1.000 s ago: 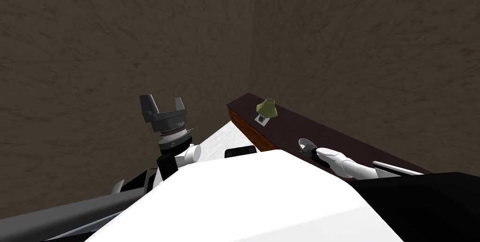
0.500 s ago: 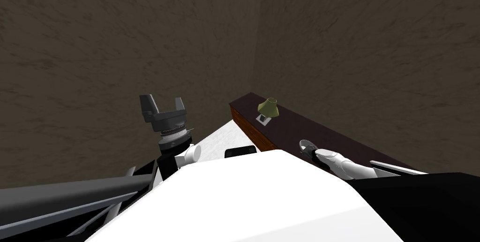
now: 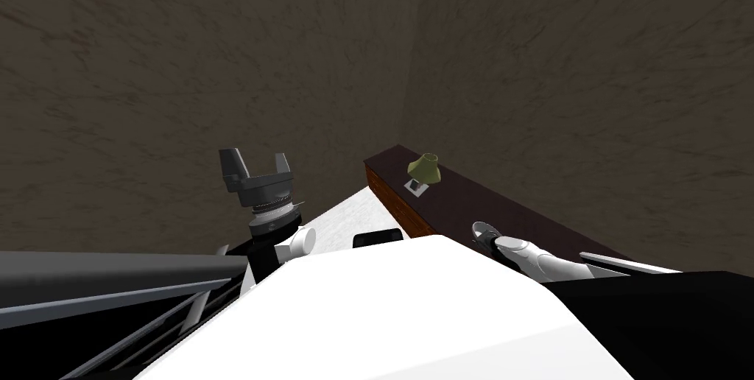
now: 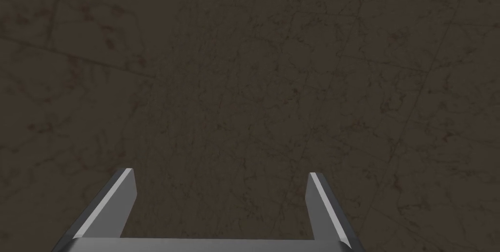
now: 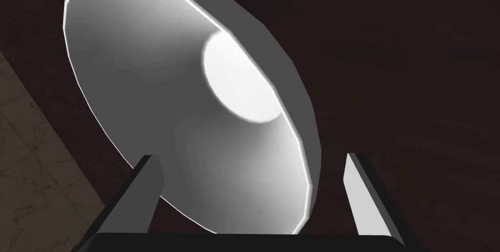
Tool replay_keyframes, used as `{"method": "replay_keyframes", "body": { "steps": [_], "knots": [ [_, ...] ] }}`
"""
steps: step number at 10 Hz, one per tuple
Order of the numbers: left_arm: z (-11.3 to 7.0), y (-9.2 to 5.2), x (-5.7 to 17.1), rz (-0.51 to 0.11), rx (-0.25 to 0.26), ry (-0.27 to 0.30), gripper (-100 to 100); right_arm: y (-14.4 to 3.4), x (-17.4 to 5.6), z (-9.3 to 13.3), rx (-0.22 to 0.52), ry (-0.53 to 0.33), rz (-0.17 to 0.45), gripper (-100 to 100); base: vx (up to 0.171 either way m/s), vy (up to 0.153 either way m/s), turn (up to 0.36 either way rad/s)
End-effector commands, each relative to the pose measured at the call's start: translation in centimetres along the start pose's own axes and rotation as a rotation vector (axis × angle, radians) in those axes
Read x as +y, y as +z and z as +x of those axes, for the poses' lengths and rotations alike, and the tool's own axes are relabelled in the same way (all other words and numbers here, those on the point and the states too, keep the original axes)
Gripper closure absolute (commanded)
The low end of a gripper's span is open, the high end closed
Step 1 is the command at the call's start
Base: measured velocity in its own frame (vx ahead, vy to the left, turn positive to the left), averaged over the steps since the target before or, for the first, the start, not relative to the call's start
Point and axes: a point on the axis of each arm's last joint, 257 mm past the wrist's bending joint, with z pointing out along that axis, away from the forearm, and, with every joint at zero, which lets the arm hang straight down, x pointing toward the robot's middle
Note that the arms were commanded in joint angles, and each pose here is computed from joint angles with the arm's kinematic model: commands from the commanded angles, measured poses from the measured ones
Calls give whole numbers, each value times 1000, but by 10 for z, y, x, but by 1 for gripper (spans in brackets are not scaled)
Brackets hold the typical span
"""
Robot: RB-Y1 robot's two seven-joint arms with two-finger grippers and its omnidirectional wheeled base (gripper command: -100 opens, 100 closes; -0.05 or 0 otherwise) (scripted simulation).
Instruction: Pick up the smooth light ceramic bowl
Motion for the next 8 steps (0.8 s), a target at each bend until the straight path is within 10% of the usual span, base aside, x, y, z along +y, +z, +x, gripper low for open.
{"method": "replay_keyframes", "body": {
  "steps": [1,2,6,7,8],
  "knots": [
    [0,0,0,0,0,0,0,0,0,0,0,0,0,-100,-23,-9,3],
    [0,0,0,0,0,0,0,0,0,0,0,5,1,100,0,0,0],
    [0,0,0,0,0,0,0,0,-1,0,0,6,3,100,0,-1,2],
    [0,0,0,0,0,0,0,0,-1,0,0,6,2,0,0,0,0],
    [0,0,0,0,0,0,0,1,-2,-4,-8,-4,-6,100,55,4,-231]
  ]
}}
